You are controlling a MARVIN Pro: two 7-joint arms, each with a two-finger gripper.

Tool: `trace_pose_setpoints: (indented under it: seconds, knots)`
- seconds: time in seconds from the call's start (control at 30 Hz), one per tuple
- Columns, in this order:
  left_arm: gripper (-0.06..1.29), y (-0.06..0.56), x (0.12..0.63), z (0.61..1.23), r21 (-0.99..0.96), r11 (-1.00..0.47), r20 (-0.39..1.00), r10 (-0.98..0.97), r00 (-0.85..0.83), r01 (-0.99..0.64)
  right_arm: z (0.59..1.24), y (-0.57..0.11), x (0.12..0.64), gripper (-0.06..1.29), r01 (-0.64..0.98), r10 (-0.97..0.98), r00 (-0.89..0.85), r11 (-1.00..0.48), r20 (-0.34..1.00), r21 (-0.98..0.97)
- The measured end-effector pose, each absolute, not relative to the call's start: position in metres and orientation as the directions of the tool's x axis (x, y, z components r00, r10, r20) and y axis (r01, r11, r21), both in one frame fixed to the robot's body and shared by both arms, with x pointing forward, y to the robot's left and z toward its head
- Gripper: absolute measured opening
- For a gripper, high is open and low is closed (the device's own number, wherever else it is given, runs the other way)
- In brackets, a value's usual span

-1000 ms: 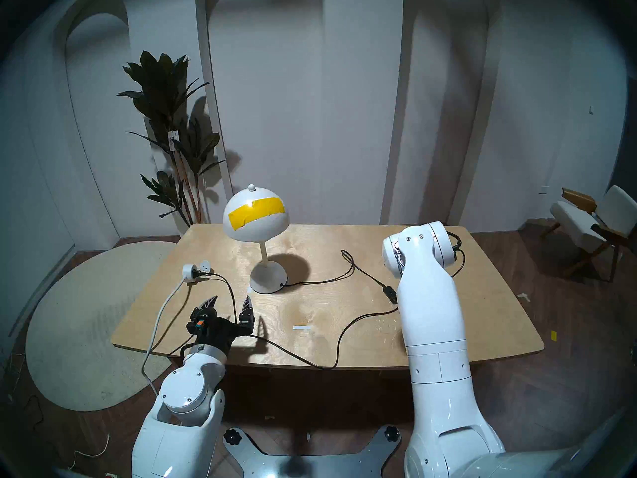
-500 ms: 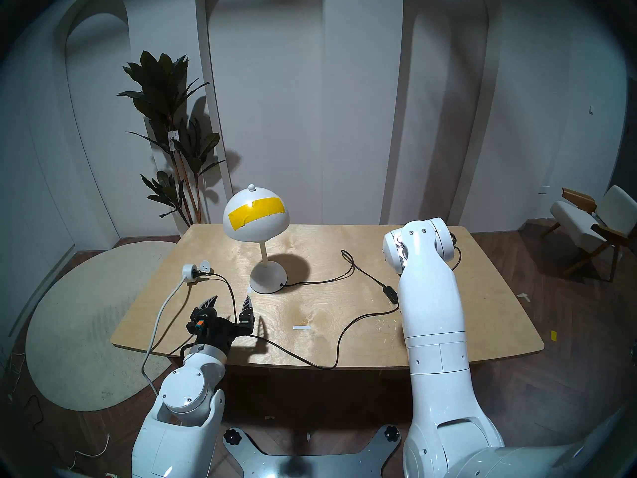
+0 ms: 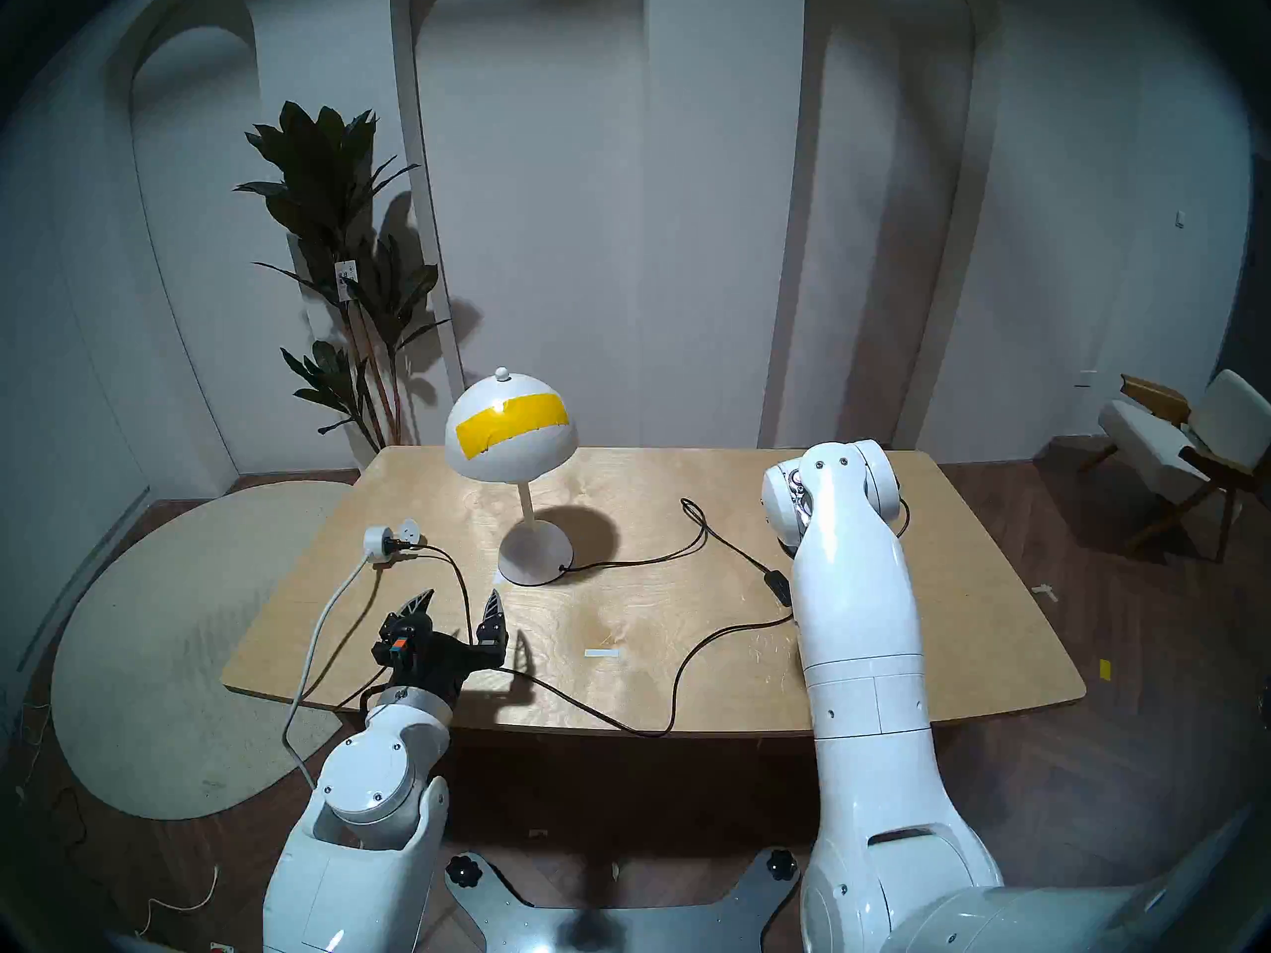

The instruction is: Turn on the table lamp by pressing the switch

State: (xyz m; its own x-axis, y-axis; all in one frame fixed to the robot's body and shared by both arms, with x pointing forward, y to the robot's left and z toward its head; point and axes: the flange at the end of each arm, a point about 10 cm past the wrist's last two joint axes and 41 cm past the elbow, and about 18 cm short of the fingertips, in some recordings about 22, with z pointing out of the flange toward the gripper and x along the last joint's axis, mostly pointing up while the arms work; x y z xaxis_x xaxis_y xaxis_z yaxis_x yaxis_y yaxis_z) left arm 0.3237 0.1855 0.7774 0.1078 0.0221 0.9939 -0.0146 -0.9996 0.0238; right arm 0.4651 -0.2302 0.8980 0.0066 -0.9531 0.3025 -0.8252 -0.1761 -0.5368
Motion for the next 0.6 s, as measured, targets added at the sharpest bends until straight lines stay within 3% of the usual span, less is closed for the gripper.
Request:
trace_pose_setpoints:
  seconds: [0.6]
  knots:
    - [1.23, 0.186, 0.324, 0.777, 0.024, -1.0, 0.994, 0.022, 0.108, -0.015, 0.883, -0.223, 0.474, 1.22, -0.835, -0.959, 0.032, -0.181, 0.282, -0.52]
